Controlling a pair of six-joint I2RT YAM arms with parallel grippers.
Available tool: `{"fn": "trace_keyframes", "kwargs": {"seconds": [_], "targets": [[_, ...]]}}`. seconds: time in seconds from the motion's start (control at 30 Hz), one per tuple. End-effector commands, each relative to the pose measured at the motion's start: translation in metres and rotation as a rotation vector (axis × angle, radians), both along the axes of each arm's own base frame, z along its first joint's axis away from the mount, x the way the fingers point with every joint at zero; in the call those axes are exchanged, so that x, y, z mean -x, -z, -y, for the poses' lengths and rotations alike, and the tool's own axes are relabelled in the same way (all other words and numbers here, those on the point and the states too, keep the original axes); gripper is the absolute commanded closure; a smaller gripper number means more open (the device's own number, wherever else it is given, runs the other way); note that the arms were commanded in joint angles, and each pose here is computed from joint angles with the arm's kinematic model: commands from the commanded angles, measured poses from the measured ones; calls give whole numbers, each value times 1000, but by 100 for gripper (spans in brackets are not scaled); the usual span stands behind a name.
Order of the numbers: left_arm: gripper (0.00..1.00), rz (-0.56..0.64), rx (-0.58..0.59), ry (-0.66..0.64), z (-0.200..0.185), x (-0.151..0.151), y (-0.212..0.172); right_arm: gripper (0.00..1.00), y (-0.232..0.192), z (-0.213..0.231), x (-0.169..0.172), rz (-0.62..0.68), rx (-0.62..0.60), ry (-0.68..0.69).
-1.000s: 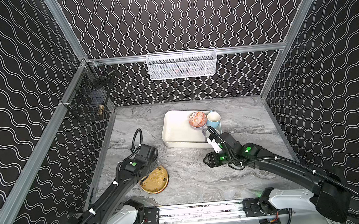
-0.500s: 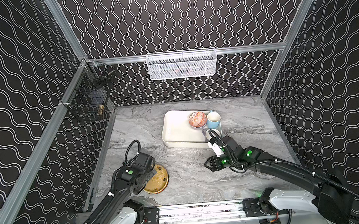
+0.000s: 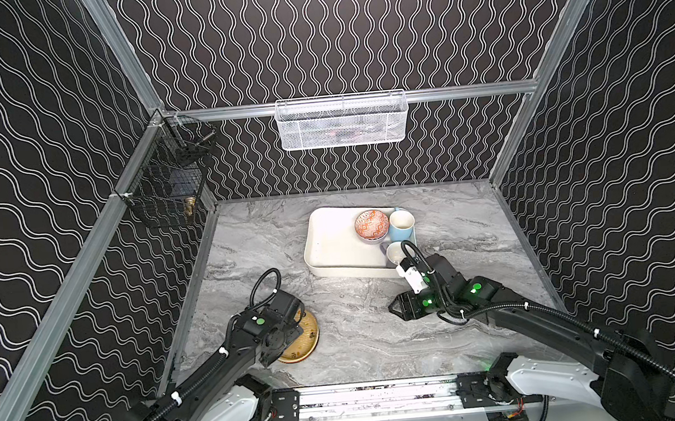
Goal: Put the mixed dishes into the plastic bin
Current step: 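Move the left gripper to the plate stack while the right gripper approaches its other edge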
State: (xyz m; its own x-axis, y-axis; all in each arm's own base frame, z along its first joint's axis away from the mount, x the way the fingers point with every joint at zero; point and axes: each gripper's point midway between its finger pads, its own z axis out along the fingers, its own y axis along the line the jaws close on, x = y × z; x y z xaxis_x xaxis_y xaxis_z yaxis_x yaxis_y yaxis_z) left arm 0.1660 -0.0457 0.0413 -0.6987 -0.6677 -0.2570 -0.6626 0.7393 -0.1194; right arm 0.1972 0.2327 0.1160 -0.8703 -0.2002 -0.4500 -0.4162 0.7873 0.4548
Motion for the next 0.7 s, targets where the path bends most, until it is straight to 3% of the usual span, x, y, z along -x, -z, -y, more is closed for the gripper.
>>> {"fn": "trace_keyframes", "kwargs": {"seconds": [0.0,0.3,0.67], "targets": [[16,28,33,-13,10,-9,5,33,-3,-1,-1,12,-13,2],[17,42,47,58,35,-20,7,33,0,5,-2,8,10,24],[17,45,47,210,95,-35,15,33,0,16,-1,17,33,64]]}}
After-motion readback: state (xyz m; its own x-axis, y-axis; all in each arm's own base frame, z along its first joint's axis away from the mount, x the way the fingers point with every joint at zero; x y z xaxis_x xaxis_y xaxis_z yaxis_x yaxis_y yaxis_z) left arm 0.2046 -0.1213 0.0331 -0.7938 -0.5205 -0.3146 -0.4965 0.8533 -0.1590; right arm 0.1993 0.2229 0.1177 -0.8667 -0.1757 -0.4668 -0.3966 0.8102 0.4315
